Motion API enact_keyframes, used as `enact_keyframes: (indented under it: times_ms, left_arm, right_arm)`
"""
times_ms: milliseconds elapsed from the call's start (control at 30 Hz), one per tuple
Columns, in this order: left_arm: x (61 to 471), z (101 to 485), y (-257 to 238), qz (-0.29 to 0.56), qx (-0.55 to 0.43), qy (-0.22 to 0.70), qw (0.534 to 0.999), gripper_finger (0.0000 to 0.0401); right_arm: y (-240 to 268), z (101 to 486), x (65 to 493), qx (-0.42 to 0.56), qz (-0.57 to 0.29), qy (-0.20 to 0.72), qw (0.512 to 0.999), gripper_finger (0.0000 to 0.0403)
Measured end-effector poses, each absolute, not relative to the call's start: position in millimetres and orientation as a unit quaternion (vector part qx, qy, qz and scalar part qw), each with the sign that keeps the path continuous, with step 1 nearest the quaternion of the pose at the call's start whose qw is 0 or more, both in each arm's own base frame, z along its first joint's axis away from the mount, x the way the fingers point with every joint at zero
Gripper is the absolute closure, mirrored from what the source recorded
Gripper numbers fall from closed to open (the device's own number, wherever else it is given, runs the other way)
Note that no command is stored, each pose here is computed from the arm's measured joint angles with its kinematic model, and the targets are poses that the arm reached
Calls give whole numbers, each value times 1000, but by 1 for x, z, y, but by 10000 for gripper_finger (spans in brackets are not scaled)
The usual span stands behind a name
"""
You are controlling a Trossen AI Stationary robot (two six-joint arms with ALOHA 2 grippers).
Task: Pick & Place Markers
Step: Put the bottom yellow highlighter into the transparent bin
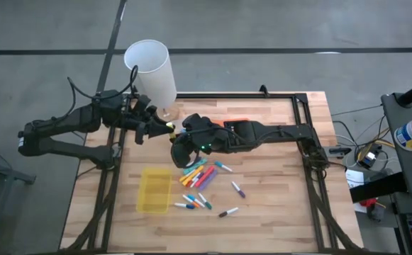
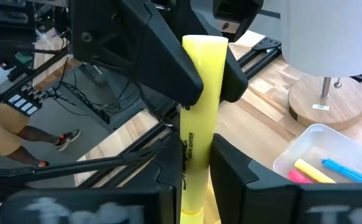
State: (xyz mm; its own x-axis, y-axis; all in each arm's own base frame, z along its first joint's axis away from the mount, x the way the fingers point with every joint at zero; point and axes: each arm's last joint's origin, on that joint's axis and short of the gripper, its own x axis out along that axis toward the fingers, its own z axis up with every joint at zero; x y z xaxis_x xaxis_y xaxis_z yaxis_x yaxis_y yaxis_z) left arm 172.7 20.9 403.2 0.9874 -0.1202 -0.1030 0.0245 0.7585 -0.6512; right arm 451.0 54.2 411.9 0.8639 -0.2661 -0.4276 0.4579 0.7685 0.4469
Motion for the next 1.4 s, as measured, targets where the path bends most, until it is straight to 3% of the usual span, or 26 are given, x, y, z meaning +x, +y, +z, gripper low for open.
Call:
enact_keyframes:
  times_ms: [267,467,633,867,1100,1400]
  left_arm:
    - [175,397,21,-24,-339,94,936,333]
    - [183,383,25,18,-308,143,940,329]
    - [194,367,30,80,-249,191,946,329]
    - [228,338,38,93,-108,276,951,329]
    - [258,305,49,150,15,358,921,329]
    - [285,268,59,135,64,444,883,329]
  right_arm:
    - [55,407,446,264,-164,227,923,285]
    - [57,405,430,262,-156,294,906,265]
    - [61,402,417,255,-173,342,888,272]
    - [63,401,410,250,-192,360,878,288]
    - [70,396,401,248,-210,395,859,305]
    - [82,398,386,232,-227,413,851,323]
